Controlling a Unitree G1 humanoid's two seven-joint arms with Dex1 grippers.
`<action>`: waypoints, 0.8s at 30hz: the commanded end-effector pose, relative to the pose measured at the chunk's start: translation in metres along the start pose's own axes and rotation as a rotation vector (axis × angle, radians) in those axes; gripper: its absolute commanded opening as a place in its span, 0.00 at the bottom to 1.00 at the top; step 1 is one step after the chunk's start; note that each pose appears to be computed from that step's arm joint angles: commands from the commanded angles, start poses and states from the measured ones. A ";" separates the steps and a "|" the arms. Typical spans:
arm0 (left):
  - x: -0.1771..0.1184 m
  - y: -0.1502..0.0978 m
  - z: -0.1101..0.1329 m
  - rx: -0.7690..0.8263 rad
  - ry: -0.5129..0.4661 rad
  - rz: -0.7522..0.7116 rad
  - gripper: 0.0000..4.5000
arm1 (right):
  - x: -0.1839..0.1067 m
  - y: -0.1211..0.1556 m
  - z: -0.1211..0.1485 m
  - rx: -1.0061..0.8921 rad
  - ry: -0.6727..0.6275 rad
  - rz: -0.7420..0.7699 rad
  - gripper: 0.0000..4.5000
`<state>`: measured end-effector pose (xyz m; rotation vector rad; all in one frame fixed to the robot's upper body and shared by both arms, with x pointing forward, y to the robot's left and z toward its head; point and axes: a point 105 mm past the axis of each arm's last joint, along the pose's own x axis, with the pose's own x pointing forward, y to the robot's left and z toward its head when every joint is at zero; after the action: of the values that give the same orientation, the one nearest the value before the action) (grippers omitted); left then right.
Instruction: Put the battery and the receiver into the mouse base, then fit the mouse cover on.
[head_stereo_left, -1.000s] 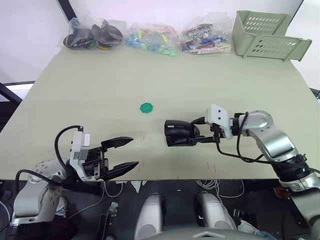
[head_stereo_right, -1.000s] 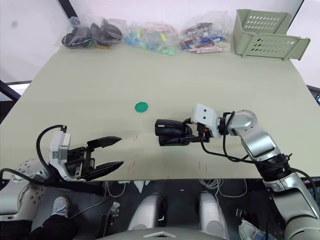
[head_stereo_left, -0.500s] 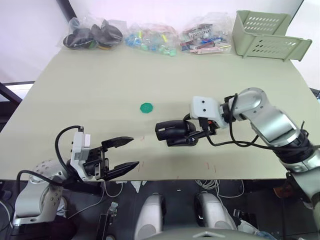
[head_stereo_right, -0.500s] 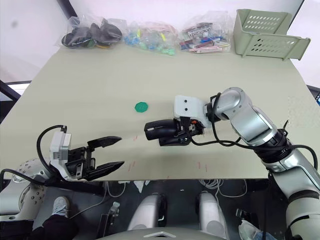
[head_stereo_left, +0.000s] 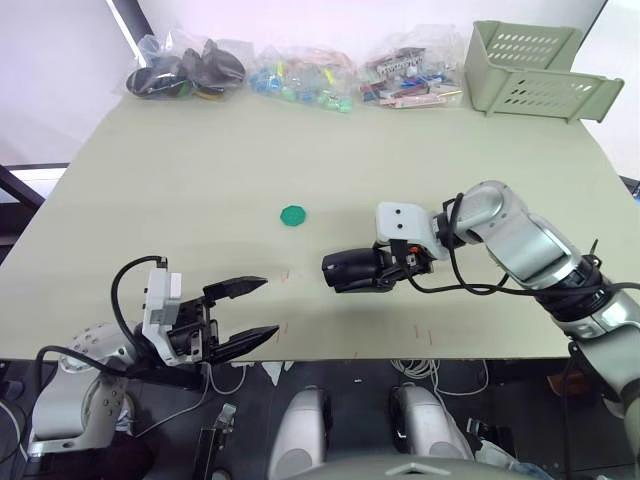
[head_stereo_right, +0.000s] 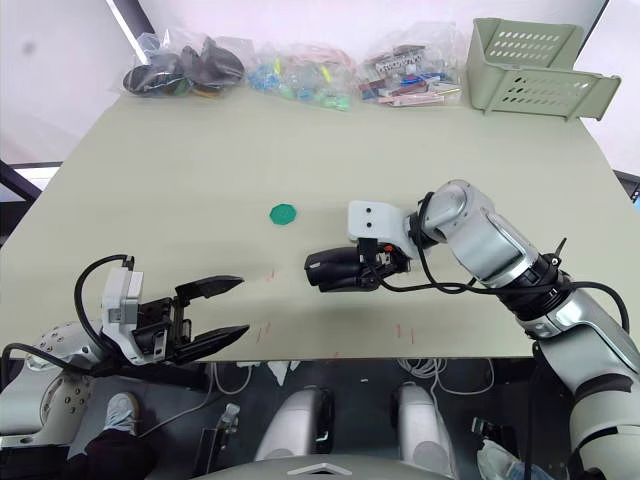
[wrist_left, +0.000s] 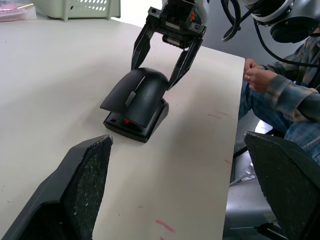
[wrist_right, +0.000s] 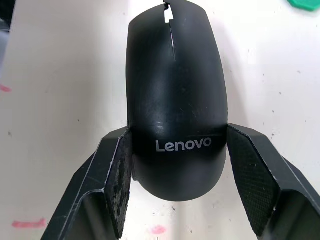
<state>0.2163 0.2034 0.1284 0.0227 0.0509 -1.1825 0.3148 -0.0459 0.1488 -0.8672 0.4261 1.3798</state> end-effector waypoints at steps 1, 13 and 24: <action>0.002 -0.001 0.005 0.036 -0.007 -0.006 1.00 | -0.003 -0.002 0.003 -0.031 0.013 -0.018 0.53; 0.002 -0.001 0.003 0.036 -0.011 -0.004 1.00 | -0.004 -0.001 -0.007 -0.023 0.046 -0.016 0.53; 0.001 -0.002 0.001 0.036 -0.014 0.006 1.00 | -0.005 0.001 -0.016 -0.011 0.076 -0.005 0.53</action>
<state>0.2161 0.2026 0.1274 0.0363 0.0350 -1.1773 0.3150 -0.0570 0.1377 -0.9040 0.4808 1.3634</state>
